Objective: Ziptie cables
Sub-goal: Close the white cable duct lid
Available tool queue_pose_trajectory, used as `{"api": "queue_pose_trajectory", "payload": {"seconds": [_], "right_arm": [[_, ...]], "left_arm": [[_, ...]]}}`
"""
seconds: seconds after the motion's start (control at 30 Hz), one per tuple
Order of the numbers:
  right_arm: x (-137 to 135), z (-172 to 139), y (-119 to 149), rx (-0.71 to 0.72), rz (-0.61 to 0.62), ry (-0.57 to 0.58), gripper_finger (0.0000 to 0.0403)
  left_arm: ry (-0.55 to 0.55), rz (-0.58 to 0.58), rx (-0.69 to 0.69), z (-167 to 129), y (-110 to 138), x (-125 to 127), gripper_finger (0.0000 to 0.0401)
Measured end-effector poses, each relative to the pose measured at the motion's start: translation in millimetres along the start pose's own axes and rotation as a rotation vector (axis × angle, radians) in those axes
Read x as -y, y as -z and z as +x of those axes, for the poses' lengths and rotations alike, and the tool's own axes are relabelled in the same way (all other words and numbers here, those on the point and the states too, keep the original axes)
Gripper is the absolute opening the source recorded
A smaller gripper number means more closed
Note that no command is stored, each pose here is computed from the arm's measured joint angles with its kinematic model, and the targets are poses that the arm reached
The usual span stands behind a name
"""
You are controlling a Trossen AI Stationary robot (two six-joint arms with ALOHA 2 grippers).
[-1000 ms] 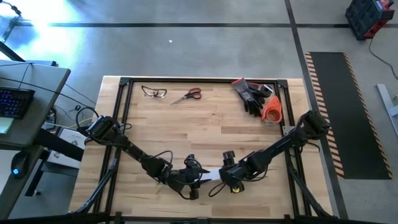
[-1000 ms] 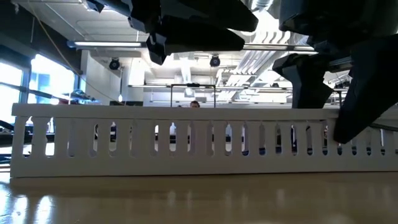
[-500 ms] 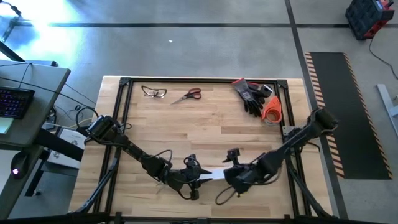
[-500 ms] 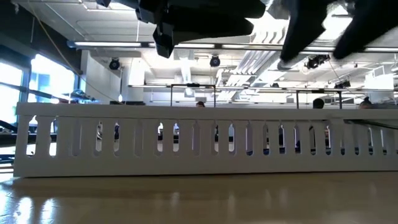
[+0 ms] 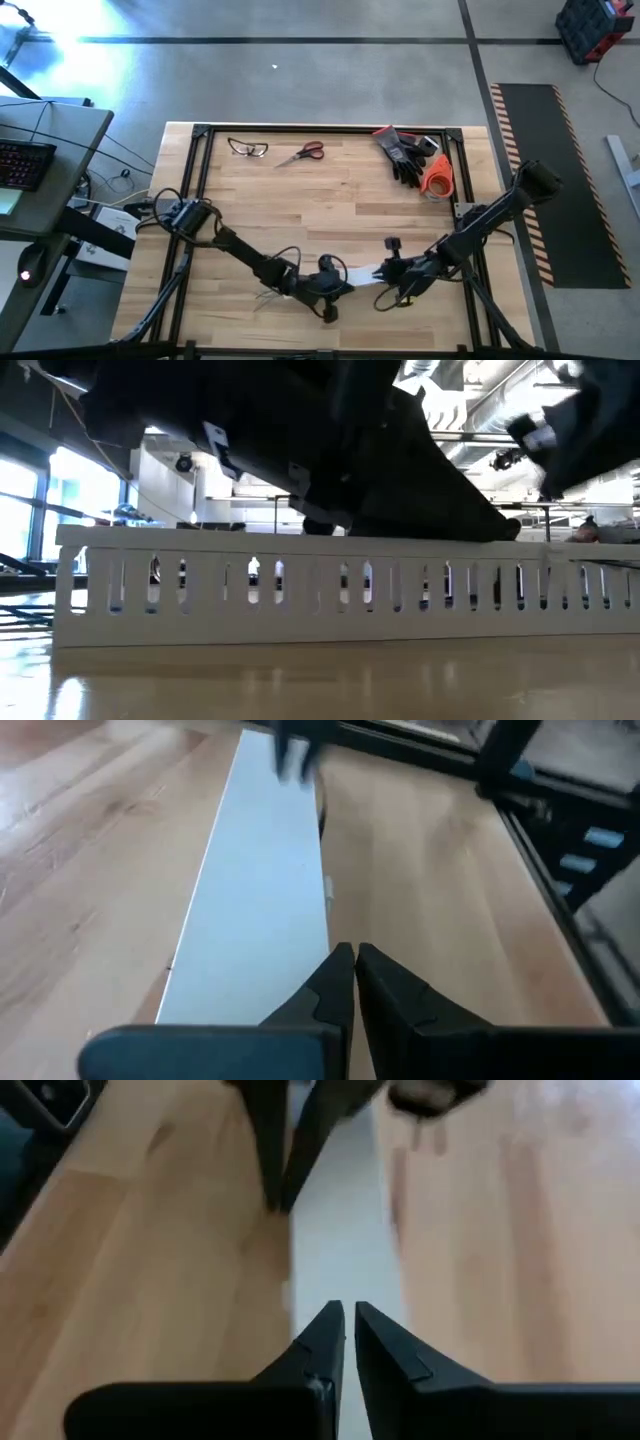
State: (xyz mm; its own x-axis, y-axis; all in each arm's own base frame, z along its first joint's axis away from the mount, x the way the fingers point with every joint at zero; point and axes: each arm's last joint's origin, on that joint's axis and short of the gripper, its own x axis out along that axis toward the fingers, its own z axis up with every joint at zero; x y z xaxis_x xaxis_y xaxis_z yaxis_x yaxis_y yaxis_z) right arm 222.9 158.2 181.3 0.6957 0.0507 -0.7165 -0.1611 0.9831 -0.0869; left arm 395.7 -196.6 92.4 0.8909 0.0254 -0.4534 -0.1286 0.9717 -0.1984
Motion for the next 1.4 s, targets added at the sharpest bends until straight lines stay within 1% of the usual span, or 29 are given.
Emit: {"api": "queue_pose_trajectory", "payload": {"seconds": [0.1,0.2,0.27,0.3,0.37,0.5,0.57,0.63,0.7,0.73,0.8,0.87,0.93,0.97,1.03,1.1,1.17,1.2,1.27,1.33,1.4], "right_arm": [[3,12,28,-0.016,0.080,-0.041,0.0014],[7,23,54,0.014,0.166,-0.052,0.0005],[10,27,66,0.038,0.213,-0.052,0.0002],[11,27,69,0.048,0.232,-0.054,0.0002],[11,25,68,0.064,0.232,-0.063,0.0002],[7,13,52,0.107,0.132,-0.075,0.0000],[8,2,42,0.103,0.096,-0.020,0.0000],[12,-9,32,0.093,0.126,0.075,0.0000],[20,-16,36,0.009,0.155,0.198,0.0000],[25,-17,39,-0.039,0.179,0.241,0.0000],[33,-20,46,-0.121,0.242,0.292,0.0000],[37,-19,55,-0.205,0.305,0.289,0.0000],[38,-16,67,-0.312,0.349,0.232,0.0000],[36,-14,71,-0.351,0.367,0.177,0.0000],[27,-9,73,-0.392,0.397,0.042,0.0000],[18,-4,73,-0.382,0.406,-0.067,0.0000],[9,4,66,-0.306,0.403,-0.159,0.0000],[4,9,62,-0.260,0.399,-0.196,0.0000],[-4,20,54,-0.155,0.396,-0.267,0.0000],[-10,32,44,-0.030,0.383,-0.330,0.0000],[-16,45,40,0.073,0.359,-0.364,0.0000]], "left_arm": [[-0.002,-0.029,-0.005,5,5,-2,0.0001],[0.006,-0.018,-0.002,3,6,0,0.0001],[0.017,-0.004,-0.005,1,5,2,0.0000],[0.021,0.005,0.000,-1,2,4,0.0001],[0.028,0.016,0.006,-6,-4,6,0.0000],[0.027,0.045,-0.009,-18,-17,8,0.0000],[0.030,0.043,-0.025,-26,-24,9,0.0000],[0.075,0.017,-0.009,-35,-35,15,0.0000],[0.129,-0.003,0.026,-46,-48,23,0.0000],[0.157,-0.016,0.032,-51,-52,28,0.0000],[0.217,-0.054,-0.022,-57,-49,34,0.0000],[0.245,-0.082,-0.152,-59,-37,38,0.0000],[0.191,-0.100,-0.280,-60,-21,37,0.0000],[0.124,-0.085,-0.326,-60,-15,33,0.0000],[-0.050,-0.071,-0.373,-63,-6,22,0.0000],[-0.235,-0.036,-0.346,-63,-4,8,0.0000],[-0.382,0.014,-0.303,-59,-6,-11,0.0000],[-0.421,0.033,-0.269,-54,-12,-19,0.0000],[-0.459,0.063,-0.204,-43,-30,-36,0.0000],[-0.467,0.091,-0.168,-31,-46,-55,0.0000],[-0.449,0.128,-0.154,-21,-58,-72,0.0000]]}}
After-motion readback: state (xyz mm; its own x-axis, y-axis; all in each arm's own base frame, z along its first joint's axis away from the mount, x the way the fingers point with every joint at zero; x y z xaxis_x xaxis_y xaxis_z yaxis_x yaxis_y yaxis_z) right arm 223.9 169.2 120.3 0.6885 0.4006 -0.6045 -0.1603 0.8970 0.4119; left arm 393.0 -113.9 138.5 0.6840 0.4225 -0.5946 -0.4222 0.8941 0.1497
